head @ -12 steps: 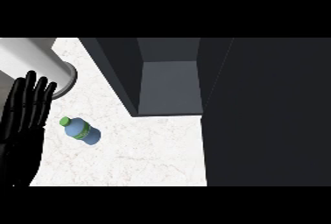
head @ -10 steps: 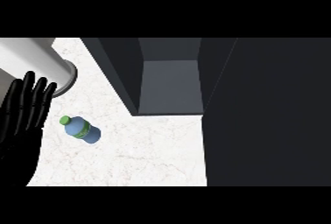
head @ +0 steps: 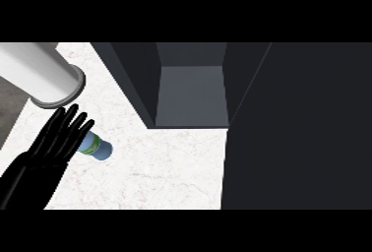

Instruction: Pick up the bottled water, place it into the cabinet and close the cabinet

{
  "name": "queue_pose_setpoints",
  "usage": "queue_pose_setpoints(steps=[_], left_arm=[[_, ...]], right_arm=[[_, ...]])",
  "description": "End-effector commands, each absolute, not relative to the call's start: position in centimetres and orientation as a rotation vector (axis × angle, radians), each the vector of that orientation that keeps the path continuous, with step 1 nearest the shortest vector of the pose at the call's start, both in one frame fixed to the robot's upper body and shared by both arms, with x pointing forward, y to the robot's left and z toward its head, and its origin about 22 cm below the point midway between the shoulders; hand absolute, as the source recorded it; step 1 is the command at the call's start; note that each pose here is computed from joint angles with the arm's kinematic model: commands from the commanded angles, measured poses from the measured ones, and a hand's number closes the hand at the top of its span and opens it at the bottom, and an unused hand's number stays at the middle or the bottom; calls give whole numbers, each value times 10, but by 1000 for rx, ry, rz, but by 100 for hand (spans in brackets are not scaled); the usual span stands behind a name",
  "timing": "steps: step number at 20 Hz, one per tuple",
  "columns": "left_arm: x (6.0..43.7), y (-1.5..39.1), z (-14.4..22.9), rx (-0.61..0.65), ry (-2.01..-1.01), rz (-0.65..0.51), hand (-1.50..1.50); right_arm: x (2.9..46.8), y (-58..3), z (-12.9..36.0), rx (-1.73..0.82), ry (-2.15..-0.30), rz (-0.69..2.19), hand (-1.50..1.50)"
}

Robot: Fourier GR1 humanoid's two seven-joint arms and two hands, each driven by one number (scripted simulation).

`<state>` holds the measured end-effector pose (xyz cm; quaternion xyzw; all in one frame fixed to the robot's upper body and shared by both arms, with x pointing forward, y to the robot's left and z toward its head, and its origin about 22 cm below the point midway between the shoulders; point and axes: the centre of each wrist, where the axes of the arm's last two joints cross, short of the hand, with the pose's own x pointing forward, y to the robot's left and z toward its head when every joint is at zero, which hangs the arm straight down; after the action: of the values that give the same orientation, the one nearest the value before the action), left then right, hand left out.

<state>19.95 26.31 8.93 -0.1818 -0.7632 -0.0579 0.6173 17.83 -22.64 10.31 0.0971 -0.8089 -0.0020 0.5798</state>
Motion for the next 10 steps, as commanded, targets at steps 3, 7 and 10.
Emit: queue_pose_setpoints(steps=[3, 7, 10], left_arm=[[177, 299, 96, -504, -1595, -105, -150], [178, 333, 95, -506, -1596, -85, -150], [177, 346, 85, -487, -1596, -86, -150]], right_arm=[[152, -242, 105, 342, -1778, -64, -150], [148, -236, 90, 345, -1785, -70, -150], [137, -244, 103, 344, -1795, -71, -150]])
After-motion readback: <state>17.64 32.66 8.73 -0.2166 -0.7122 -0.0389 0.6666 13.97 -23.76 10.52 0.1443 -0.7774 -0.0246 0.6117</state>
